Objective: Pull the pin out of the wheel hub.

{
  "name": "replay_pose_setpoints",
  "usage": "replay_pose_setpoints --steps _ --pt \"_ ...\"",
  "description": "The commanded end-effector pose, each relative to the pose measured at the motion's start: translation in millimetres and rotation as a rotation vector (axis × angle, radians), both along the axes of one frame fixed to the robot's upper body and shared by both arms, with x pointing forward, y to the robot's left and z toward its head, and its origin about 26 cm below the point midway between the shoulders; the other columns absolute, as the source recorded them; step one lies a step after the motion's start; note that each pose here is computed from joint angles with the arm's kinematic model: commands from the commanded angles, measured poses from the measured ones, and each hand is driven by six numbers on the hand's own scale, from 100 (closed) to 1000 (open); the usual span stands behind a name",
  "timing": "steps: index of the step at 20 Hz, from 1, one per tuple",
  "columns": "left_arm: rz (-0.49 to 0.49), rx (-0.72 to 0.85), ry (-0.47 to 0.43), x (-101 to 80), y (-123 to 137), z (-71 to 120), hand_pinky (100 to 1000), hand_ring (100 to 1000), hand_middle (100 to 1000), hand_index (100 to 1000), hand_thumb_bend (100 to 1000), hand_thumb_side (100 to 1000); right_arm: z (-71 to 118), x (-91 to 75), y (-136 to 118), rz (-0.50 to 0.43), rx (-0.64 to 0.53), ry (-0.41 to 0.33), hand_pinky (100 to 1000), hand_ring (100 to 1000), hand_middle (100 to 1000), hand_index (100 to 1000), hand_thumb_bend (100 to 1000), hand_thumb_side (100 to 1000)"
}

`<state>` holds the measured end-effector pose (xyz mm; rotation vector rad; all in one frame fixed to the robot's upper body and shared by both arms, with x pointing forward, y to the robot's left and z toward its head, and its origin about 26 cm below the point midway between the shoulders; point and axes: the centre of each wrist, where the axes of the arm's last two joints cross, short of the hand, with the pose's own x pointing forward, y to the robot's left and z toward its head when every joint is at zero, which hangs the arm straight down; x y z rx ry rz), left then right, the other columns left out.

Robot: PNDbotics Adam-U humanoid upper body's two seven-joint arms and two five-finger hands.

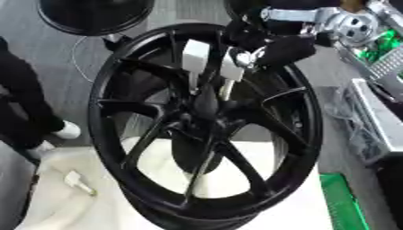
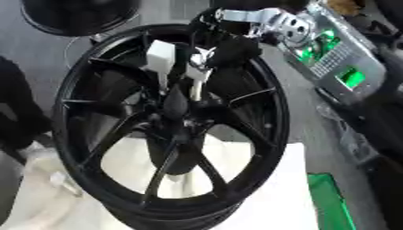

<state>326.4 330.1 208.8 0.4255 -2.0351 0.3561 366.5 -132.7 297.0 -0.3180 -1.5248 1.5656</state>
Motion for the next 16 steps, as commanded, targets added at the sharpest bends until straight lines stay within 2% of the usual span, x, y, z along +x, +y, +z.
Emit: replay_pose_setpoints --steps 1,7,16 --pt "-0.002 0.026 -0.035 -2.6 0 10.9 589 664 715 740 100 747 9.5 0.9 -4 -0.010 -0.005 -0.056 920 867 849 920 100 454" --pt "-0.012 0.030 -0.032 -2.3 -1 10.7 588 662 712 740 100 748 6.3 7.2 -8 -0.028 -0.014 -0.072 921 869 851 923 100 456" --pt "-0.019 0.030 -0.030 -1.9 -1 10.8 586 658 703 738 100 749 -0.7 14.5 -11 -0.033 -0.023 -0.009 928 889 878 935 100 447"
